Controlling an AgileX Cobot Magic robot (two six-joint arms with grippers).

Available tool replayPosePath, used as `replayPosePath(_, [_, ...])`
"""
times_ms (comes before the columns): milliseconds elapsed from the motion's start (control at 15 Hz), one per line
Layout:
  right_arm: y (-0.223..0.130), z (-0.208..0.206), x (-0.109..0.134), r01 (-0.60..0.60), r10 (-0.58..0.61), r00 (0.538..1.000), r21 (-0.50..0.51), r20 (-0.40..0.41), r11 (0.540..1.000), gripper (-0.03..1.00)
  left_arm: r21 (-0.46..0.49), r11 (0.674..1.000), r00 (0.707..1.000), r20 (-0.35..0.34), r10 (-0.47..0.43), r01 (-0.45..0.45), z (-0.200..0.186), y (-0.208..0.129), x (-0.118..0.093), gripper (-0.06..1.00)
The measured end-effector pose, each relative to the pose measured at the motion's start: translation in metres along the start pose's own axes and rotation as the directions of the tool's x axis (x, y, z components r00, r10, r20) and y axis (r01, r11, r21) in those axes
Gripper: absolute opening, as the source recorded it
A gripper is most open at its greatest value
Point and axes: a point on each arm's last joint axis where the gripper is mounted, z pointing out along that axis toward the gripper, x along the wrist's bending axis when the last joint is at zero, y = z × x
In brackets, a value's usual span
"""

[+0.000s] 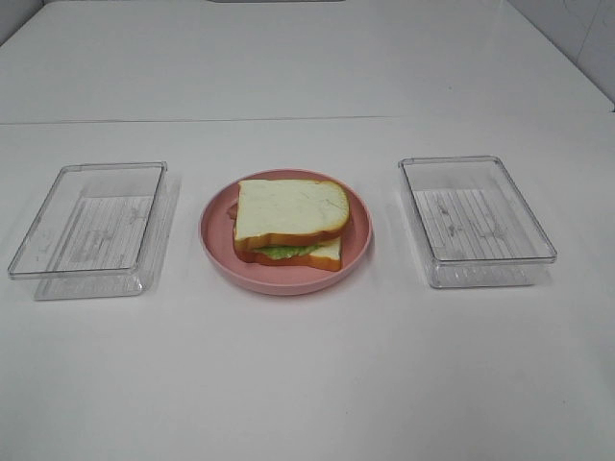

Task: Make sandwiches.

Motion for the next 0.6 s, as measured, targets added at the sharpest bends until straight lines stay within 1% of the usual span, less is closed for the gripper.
replayPosePath(133, [-0.017,-0.003,-0.001,-0.001,0.001,1.000,-0.033,-0.003,0.999,0.95,0.000,1.000,1.000,0.000,0.000,0.000,0.000,0.000,0.000,0.86])
replayPosePath(333, [-0.050,-0.014,-0.004,-0.001,-0.001,1.000,-0.147,-0.012,0.989,0.95,0.000,1.000,1.000,0.000,0.000,0.000,0.000,0.000,0.000,0.86])
replayPosePath(400, [-0.056,-0.015,-0.004,0.000,-0.002,1.000,-0.168,-0.013,0.986,0.95,0.000,1.000,1.000,0.000,0.000,0.000,0.000,0.000,0.000,0.86])
replayPosePath(533, [-0.075,-0.019,-0.006,0.021,-0.025,1.000,-0.247,-0.014,0.969,0.95,0.000,1.000,1.000,0.000,0.000,0.000,0.000,0.000,0.000,0.86])
replayPosePath(600, [-0.093,-0.020,-0.007,0.028,-0.035,0.999,-0.312,-0.015,0.950,0.95,0.000,1.000,1.000,0.000,0.000,0.000,0.000,0.000,0.000,0.86])
